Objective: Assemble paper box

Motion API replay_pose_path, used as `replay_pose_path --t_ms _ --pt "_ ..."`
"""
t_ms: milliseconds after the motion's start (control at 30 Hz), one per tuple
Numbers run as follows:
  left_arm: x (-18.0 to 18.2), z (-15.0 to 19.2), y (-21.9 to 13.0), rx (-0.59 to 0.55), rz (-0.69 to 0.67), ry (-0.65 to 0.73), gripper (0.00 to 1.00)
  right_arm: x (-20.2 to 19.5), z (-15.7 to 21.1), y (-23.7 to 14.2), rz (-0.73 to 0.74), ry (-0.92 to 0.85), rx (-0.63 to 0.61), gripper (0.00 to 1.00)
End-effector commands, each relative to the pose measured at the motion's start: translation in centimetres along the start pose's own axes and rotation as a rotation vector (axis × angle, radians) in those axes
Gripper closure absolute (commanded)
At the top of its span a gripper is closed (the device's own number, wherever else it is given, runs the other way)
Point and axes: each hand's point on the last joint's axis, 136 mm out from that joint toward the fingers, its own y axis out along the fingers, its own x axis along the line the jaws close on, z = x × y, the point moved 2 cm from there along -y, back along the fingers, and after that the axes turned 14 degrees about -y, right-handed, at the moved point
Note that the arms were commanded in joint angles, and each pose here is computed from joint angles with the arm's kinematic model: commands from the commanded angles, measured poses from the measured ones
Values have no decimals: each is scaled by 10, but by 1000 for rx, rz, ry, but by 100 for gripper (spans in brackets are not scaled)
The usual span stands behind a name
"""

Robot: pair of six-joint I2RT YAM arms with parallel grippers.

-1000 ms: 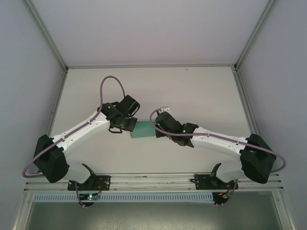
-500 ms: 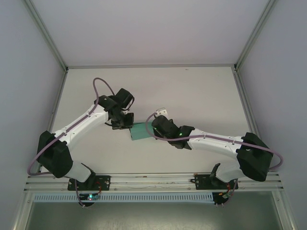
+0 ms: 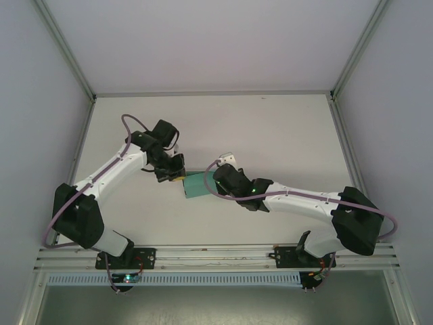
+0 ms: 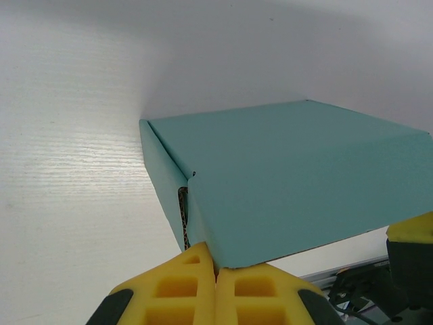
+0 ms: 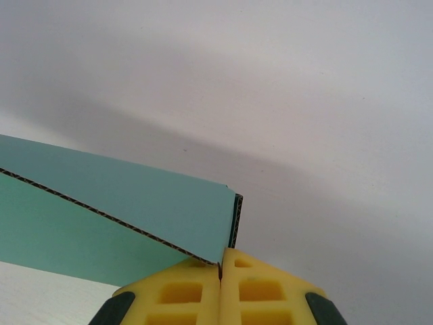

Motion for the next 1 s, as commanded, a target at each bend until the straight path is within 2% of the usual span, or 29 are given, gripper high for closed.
replay_pose_path --t_ms 0,167,267,500,633,733,800,867,900,967 --pt "17 1 11 44 -70 -27 100 6 70 10 -26 -121 245 100" --pt "50 4 33 12 -115 -41 100 4 69 8 -19 -104 230 100" --pt "61 10 44 34 -113 -63 100 4 69 7 -28 -101 231 100" --pt "80 11 41 7 -222 -13 100 2 65 4 -21 -99 214 100" --pt "82 11 51 20 -245 4 100 3 48 -5 -43 -93 153 79" --pt "78 9 50 2 -260 34 100 3 20 -17 -80 -82 64 69" --pt "75 8 48 -9 -265 57 100 0 -1 -25 -104 -52 -11 53" --pt "72 8 46 -11 -260 68 100 -1 -17 -32 -148 -26 -80 41" --pt "71 8 46 -11 -261 73 100 -1 -24 -34 -173 -13 -108 37" --pt "72 7 46 -12 -266 78 100 -5 -35 -37 -199 24 -151 37"
